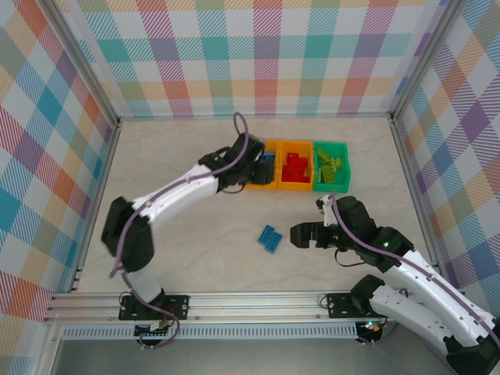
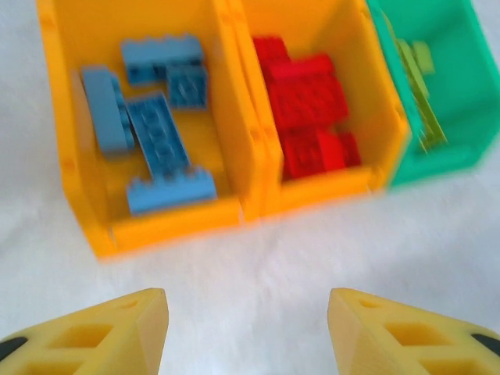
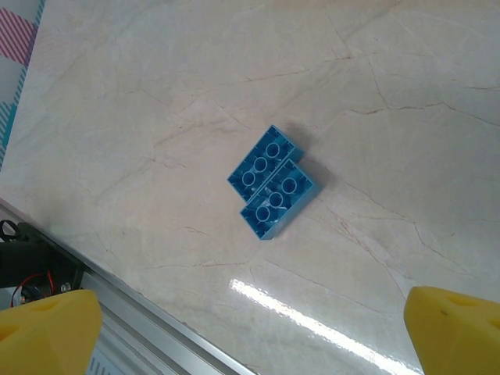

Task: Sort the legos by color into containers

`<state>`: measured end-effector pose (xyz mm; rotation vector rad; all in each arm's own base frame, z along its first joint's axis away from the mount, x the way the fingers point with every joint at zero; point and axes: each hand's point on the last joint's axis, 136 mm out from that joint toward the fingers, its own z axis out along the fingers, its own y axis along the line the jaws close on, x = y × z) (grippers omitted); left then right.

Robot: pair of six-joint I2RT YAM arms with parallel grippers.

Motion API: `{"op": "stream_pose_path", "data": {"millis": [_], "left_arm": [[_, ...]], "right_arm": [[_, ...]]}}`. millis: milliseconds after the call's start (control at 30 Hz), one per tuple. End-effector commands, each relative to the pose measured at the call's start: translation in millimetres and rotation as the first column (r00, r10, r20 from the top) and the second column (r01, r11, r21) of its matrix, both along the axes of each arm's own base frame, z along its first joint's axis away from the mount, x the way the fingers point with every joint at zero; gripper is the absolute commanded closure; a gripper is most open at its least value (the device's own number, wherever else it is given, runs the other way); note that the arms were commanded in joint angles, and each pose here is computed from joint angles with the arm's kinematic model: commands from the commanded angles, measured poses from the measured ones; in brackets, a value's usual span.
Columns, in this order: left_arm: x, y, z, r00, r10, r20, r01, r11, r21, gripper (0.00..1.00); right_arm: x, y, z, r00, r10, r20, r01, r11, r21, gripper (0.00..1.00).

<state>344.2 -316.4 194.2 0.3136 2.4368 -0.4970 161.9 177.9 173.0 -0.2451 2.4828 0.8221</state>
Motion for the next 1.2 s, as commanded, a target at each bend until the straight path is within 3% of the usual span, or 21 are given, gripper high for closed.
{"op": "stream_pose_path", "data": {"millis": [0, 100, 200, 467, 600, 933, 1167], "left_arm": [[-57, -10, -13, 0.993, -0.115, -0.010, 0.115, 0.993, 0.010, 0.43], [-92, -8, -44, 0.989, -0.133, -0.059, 0.137, 0.989, 0.060, 0.43], [-104, -7, -76, 0.986, -0.097, -0.132, 0.108, 0.991, 0.078, 0.43], [-95, -32, -120, 0.977, -0.108, -0.182, 0.127, 0.988, 0.091, 0.28], [-85, -38, -129, 0.982, -0.094, -0.166, 0.114, 0.987, 0.113, 0.27], [-73, -32, -159, 0.984, -0.030, -0.175, 0.066, 0.978, 0.200, 0.37], [-81, -16, -159, 0.984, -0.008, -0.178, 0.049, 0.972, 0.228, 0.45]], "right_arm": [[6, 5, -2, 1.000, -0.017, 0.015, 0.016, 0.999, 0.028, 0.00], [11, 9, -1, 1.000, -0.010, 0.027, 0.010, 0.999, 0.035, 0.00], [16, 13, 2, 0.999, 0.000, 0.035, -0.002, 0.999, 0.032, 0.00], [15, 16, 2, 1.000, 0.007, 0.015, -0.008, 0.999, 0.035, 0.00], [12, 13, 2, 1.000, -0.008, 0.017, 0.007, 0.999, 0.045, 0.00], [10, 11, -3, 1.000, -0.005, 0.010, 0.004, 0.999, 0.041, 0.00], [10, 11, -4, 1.000, -0.007, 0.011, 0.007, 0.999, 0.042, 0.00]]}}
